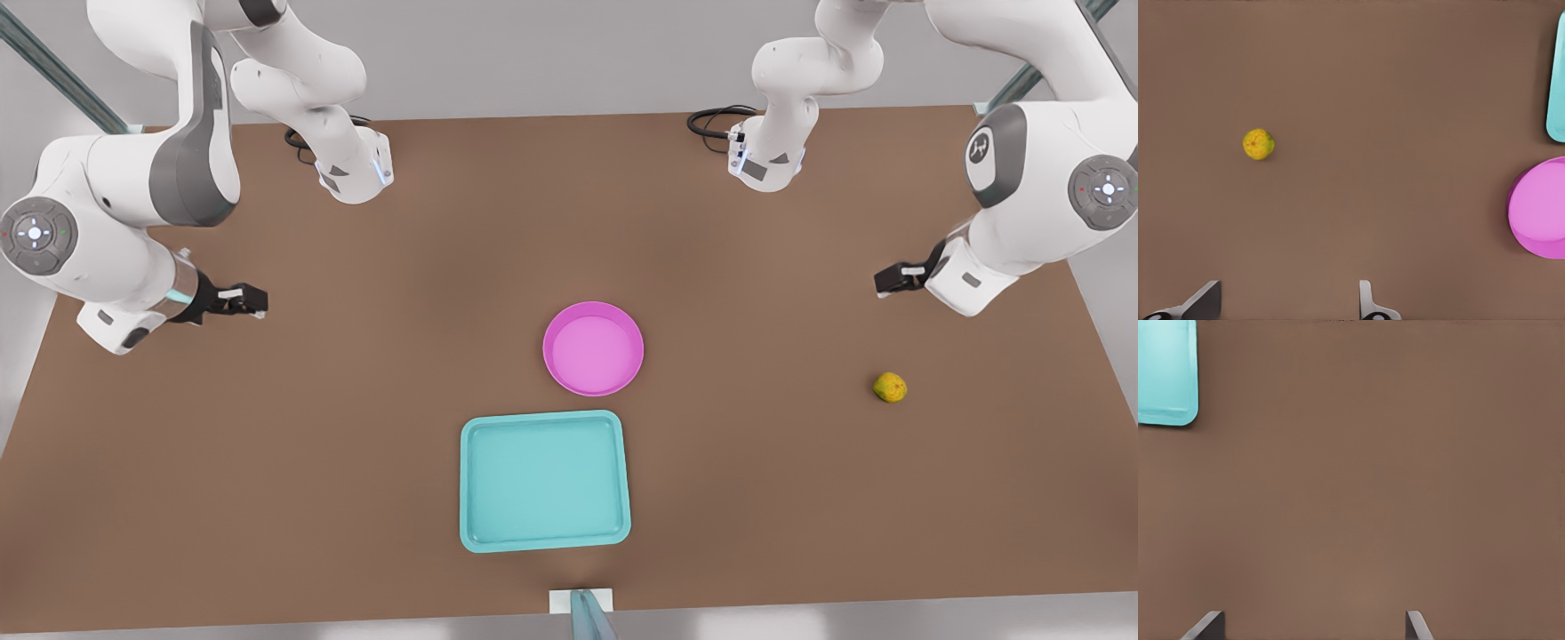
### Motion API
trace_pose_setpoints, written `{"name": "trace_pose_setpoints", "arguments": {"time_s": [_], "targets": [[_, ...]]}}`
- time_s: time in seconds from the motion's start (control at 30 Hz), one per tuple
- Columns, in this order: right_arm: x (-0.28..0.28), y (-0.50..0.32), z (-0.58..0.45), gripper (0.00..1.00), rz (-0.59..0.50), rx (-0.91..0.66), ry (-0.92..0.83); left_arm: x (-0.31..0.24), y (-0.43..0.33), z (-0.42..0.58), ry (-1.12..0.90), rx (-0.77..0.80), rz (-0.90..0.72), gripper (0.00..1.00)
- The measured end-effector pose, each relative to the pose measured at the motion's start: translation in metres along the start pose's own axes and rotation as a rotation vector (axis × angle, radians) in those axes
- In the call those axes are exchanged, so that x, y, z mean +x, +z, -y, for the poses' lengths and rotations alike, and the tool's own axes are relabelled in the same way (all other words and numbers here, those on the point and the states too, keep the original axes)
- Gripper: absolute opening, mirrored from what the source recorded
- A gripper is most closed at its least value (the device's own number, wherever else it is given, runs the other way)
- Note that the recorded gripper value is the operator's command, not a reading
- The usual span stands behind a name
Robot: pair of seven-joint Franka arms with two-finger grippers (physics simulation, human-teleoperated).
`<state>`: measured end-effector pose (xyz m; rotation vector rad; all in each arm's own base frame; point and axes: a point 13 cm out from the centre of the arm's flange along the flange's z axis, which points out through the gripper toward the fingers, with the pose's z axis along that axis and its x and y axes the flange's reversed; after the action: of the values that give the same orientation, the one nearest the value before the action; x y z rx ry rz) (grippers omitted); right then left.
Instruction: Place the orange on the plate with the left arm and the plate on the tray with the right arm
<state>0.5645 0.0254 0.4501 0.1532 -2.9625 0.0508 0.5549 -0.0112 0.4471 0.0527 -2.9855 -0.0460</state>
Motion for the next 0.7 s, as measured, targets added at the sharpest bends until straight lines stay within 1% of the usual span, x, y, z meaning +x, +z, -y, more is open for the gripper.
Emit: {"name": "trace_pose_setpoints", "arguments": {"time_s": [0.07, 0.1, 0.2, 0.3, 0.53, 0.7], "targets": [[-0.002, 0.000, 0.000, 1.00, 0.008, 0.001, -0.002, -0.019, 0.022, 0.002, 0.003, 0.005, -0.027, 1.00], [-0.003, -0.001, 0.000, 1.00, 0.012, 0.001, -0.002, -0.033, 0.049, -0.002, -0.007, 0.007, -0.059, 1.00], [-0.013, 0.014, -0.009, 1.00, -0.007, 0.008, -0.019, -0.075, 0.172, -0.079, -0.133, 0.033, -0.143, 1.00], [-0.021, 0.024, -0.027, 1.00, -0.018, 0.022, -0.052, -0.092, 0.255, -0.118, -0.182, 0.044, -0.134, 1.00], [-0.023, 0.027, -0.026, 1.00, -0.018, 0.025, -0.052, -0.111, 0.343, -0.151, -0.186, 0.028, -0.053, 1.00], [-0.022, 0.028, -0.026, 1.00, -0.022, 0.025, -0.052, -0.121, 0.358, -0.162, -0.151, 0.017, -0.010, 1.00]]}}
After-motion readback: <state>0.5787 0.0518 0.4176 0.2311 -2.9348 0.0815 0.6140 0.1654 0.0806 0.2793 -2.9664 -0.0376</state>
